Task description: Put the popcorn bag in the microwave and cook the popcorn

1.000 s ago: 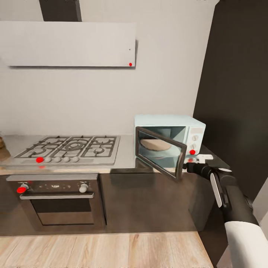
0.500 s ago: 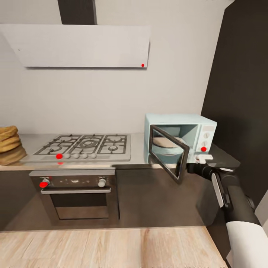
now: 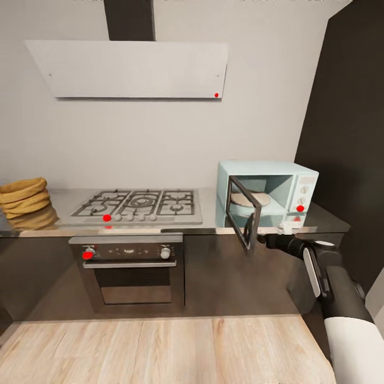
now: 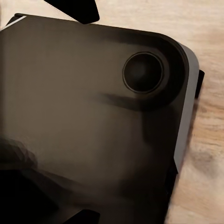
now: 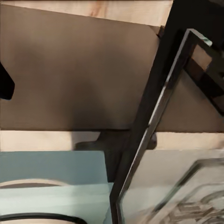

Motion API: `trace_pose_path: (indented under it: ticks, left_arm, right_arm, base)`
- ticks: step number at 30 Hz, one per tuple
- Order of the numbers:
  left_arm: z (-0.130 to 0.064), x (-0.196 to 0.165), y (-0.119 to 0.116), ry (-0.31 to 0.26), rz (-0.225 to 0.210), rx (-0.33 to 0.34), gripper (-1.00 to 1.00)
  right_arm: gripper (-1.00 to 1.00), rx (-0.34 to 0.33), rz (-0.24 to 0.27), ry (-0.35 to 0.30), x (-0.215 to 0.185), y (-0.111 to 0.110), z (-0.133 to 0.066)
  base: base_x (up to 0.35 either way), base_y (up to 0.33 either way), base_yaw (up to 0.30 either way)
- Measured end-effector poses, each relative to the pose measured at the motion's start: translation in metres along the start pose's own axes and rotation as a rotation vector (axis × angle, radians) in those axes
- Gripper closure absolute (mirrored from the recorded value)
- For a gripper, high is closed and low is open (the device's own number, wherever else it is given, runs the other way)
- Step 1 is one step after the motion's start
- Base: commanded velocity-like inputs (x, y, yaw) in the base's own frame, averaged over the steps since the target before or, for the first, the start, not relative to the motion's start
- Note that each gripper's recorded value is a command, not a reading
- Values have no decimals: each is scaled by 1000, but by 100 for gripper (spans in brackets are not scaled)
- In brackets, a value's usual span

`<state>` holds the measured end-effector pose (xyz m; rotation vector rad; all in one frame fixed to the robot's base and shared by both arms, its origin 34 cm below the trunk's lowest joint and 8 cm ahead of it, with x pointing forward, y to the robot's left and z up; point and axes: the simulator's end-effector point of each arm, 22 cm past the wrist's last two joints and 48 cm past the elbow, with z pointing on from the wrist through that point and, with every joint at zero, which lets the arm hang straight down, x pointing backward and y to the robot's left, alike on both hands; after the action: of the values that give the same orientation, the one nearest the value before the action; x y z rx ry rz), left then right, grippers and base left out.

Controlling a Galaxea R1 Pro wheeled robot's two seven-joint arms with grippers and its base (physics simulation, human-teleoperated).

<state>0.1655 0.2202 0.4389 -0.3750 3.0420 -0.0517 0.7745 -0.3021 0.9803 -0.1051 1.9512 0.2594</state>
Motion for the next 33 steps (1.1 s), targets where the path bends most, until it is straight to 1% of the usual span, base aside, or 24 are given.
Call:
trace_pose_path:
  ticks: [5,6,8,12,13,14,15,16,17,18,19,21,22,23,24,25,26,27,28,29,30,31,32,33]
  left_arm:
    - [0,0,1,0,1,-1,-100]
    - [0,0,1,0,1,-1,-100]
    - [0,0,1,-1,0,-1,-100]
    - [0,0,1,0,-1,-1,-100]
    - [0,0,1,-1,-1,-1,-100]
    - [0,0,1,-1,-1,-1,-100]
    - [0,0,1,-1,-1,-1,-100]
    - [0,0,1,0,-1,-1,-100]
    - [0,0,1,0,-1,-1,-100]
    - [0,0,1,0,-1,-2,-100]
    - [0,0,1,0,-1,-2,-100]
    - [0,0,1,0,-1,-2,-100]
    - [0,0,1,0,-1,-2,-100]
    - [0,0,1,1,-1,-2,-100]
    - [0,0,1,1,-1,-2,-100]
    - [0,0,1,1,-1,-2,-100]
    - [0,0,1,0,-1,-2,-100]
    - [0,0,1,0,-1,-2,-100]
    - [0,0,1,0,-1,-2,-100]
    - [0,0,1,1,-2,-2,-100]
    - [0,0,1,1,-2,-2,-100]
    - [0,0,1,1,-2,-2,-100]
    - [0,0,1,1,-2,-2,-100]
    - [0,0,1,1,-2,-2,-100]
  right_arm:
    - [-100,5,7,-4,-1,-4,-1]
    - [-100,10,4,-4,-1,-7,-2]
    - [-100,37,-12,-2,-3,-24,-8]
    - [-100,53,-15,-1,-4,-33,-11]
    - [-100,69,-15,-2,-5,-40,-13]
    - [-100,110,-15,-2,-6,-55,-18]
    - [-100,169,-12,16,1,-78,-22]
    - [-100,227,2,73,24,-104,-21]
    - [-100,244,16,117,44,-113,-18]
    - [-100,267,30,197,79,-125,-13]
    - [-100,288,42,297,123,-134,-10]
    - [-100,300,53,438,190,-140,-9]
    - [-100,287,45,515,240,-139,-8]
    - [-100,267,63,594,286,-132,-13]
    - [-100,251,67,624,310,-127,-16]
    - [-100,225,79,671,346,-116,-22]
    - [-100,196,92,719,385,-102,-32]
    - [-100,173,98,751,418,-88,-42]
    - [-100,166,96,754,429,-82,-45]
    - [-100,168,83,747,434,-80,-46]
    - [-100,177,53,748,444,-79,-50]
    - [-100,175,32,782,475,-75,-70]
    - [-100,168,21,828,511,-67,-96]
    - [-100,160,12,855,538,-59,-117]
  base:
    - [-49,46,0]
    - [-4,3,0]
    - [-1,1,0]
    - [0,0,0]
    - [0,0,0]
    - [0,0,0]
    - [0,0,0]
    - [0,0,0]
    - [0,0,0]
    - [0,0,0]
    - [0,0,0]
    - [0,0,0]
    - [0,0,0]
    - [0,0,0]
    - [0,0,0]
    - [0,0,0]
    - [0,0,0]
    - [0,0,0]
    - [0,0,0]
    - [0,0,0]
    - [0,0,0]
    - [0,0,0]
    - [0,0,0]
    - [0,0,0]
